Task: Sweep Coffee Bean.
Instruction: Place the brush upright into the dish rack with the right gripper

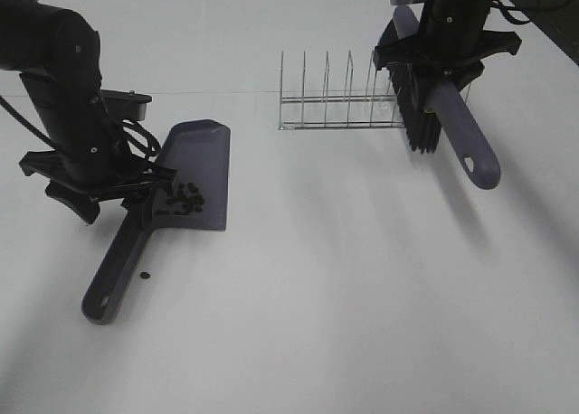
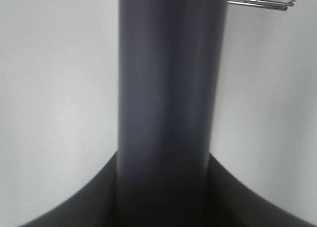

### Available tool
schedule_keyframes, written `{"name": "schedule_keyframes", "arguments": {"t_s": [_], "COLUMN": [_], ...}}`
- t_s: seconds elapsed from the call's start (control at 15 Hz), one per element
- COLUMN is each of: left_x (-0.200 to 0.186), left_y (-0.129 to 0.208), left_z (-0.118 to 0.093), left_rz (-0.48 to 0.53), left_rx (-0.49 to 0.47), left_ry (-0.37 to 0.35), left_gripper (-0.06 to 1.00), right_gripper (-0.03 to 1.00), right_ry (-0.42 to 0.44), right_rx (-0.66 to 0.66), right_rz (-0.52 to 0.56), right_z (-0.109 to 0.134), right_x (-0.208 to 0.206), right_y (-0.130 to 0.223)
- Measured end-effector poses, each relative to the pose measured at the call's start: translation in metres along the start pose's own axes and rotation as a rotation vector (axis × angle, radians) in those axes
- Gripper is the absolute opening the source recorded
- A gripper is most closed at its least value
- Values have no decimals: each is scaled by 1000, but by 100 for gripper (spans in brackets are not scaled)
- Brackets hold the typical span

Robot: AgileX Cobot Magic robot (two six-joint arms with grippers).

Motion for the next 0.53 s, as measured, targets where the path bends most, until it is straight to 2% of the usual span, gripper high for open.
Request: {"name": "schedule_keyframes", "arguments": {"t_s": [0.27, 0.33, 0.53], "left_x": [0, 0, 0], "left_y": [0, 0, 0], "left_z": [0, 0, 0], "left_rz": [0, 0, 0], "left_rx": [0, 0, 0], "left_ry": [0, 0, 0], "left_gripper": [63, 63, 63], "right_gripper": [31, 31, 31], "right_ry": [1, 0, -16], "right_rx": [8, 31, 62], "right_rz": [92, 121, 160], "right_z": [-6, -16, -23], "right_x": [1, -2, 4], "right_y": [32, 46, 56]}}
Point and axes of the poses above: a point on each arm's last joint axis where the gripper is mounted, x pointing out along that axis toward the gripper, z along the wrist's bending axis when the last joint is at zero, y = z × x, the point moved 3 cm from there along x, pointing out along that axis toward the gripper, and after that the axes turned 5 degrees about -x, right-handed, at the moved point
